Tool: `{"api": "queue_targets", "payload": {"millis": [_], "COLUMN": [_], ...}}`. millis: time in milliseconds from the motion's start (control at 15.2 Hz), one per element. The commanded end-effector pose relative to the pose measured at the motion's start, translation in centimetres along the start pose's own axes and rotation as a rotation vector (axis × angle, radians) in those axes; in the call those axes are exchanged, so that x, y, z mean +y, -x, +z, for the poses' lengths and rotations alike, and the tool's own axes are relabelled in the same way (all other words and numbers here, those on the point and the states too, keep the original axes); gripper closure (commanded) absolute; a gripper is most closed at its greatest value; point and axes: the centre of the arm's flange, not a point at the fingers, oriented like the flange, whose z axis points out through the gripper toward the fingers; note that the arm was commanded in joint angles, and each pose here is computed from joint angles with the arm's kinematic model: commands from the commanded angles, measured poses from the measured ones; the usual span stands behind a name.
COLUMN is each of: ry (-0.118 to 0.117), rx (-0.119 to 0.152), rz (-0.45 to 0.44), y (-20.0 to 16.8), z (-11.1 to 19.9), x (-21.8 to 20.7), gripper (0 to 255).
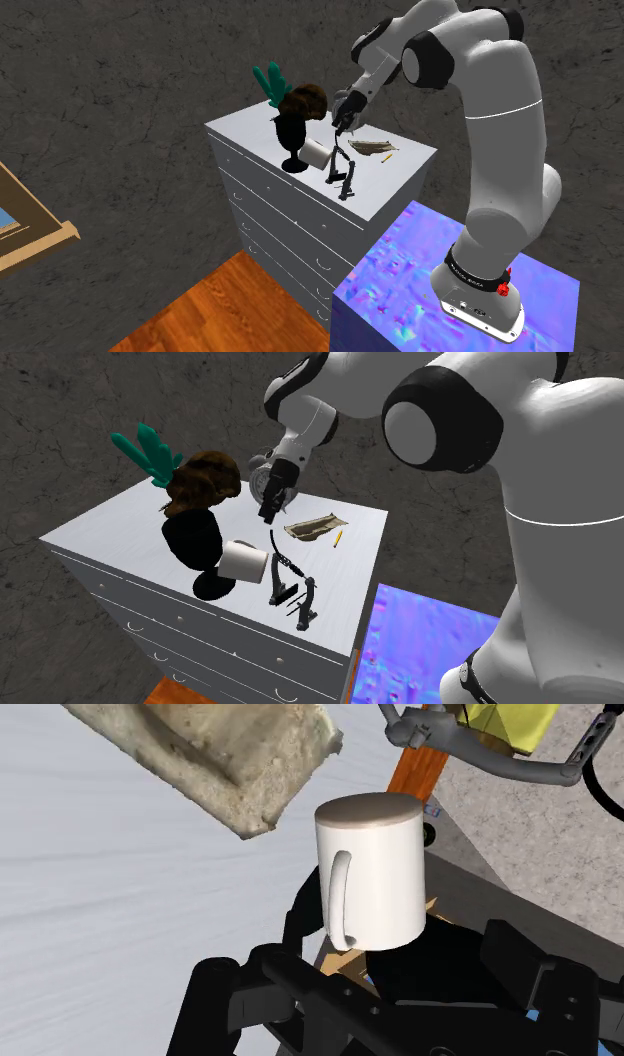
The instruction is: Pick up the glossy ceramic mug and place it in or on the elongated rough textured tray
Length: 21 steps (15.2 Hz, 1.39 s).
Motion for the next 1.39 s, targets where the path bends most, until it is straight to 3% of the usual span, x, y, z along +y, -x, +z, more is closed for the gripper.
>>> {"api": "queue_targets", "payload": {"millis": [0,66,528,1056,1122,1320], "ry": [-0.088,-0.098,-0.098,-0.098,-0.098,-0.098], "rx": [0.007,0.01,0.01,0.01,0.01,0.01], "rz": [-0.002,-0.004,-0.004,-0.004,-0.004,-0.004], "y": [-0.8,-1.0,-1.1,-1.1,-1.1,-1.1], "z": [2.4,2.6,6.6,6.6,6.6,6.6], "x": [3.5,4.0,3.6,3.6,3.6,3.6], "gripper": [0,0,0,0,255,255]}}
